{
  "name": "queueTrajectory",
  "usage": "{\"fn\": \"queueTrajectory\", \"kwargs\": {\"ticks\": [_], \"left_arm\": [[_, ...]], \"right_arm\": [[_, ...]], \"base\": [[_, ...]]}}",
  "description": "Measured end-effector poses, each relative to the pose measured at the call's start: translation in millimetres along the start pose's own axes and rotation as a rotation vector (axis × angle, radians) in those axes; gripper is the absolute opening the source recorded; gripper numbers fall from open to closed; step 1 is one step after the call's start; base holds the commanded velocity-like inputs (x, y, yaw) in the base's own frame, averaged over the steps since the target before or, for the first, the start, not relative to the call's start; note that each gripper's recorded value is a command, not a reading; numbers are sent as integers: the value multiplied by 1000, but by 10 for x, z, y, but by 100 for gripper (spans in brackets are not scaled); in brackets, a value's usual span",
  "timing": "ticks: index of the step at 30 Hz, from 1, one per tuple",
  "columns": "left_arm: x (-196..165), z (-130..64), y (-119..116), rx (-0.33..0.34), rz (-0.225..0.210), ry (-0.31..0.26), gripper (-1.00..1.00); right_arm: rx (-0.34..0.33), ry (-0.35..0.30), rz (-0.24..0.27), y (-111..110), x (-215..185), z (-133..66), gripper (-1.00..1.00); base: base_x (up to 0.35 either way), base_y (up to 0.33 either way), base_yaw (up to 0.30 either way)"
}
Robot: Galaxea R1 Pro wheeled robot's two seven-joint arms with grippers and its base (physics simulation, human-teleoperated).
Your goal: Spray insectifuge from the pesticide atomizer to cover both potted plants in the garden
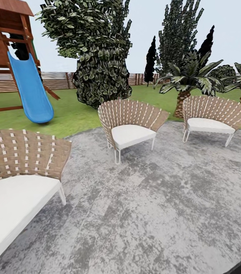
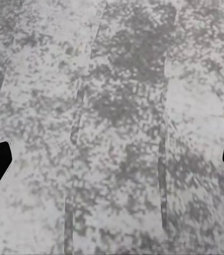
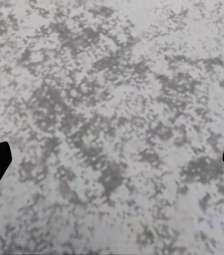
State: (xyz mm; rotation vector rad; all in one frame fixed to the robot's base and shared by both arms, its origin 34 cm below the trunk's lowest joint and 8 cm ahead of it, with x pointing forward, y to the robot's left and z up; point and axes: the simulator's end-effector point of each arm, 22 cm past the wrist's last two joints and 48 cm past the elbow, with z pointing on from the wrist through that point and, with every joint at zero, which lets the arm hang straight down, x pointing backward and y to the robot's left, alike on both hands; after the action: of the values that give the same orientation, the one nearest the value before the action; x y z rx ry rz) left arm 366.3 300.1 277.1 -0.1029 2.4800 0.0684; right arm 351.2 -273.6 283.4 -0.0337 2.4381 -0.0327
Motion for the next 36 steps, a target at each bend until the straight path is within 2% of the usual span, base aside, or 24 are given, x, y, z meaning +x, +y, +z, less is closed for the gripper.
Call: {"fn": "queueTrajectory", "kwargs": {"ticks": [6,23,36], "left_arm": [[0,0,-4,1,0,0,100],[-3,2,-8,1,-1,0,100],[-2,1,-5,0,-1,0,100]], "right_arm": [[0,1,0,0,3,-1,100],[-2,2,-2,8,8,-2,100],[-3,2,-2,9,8,-2,100]], "base": [[334,0,-98],[334,1,-256],[325,149,-264]]}}
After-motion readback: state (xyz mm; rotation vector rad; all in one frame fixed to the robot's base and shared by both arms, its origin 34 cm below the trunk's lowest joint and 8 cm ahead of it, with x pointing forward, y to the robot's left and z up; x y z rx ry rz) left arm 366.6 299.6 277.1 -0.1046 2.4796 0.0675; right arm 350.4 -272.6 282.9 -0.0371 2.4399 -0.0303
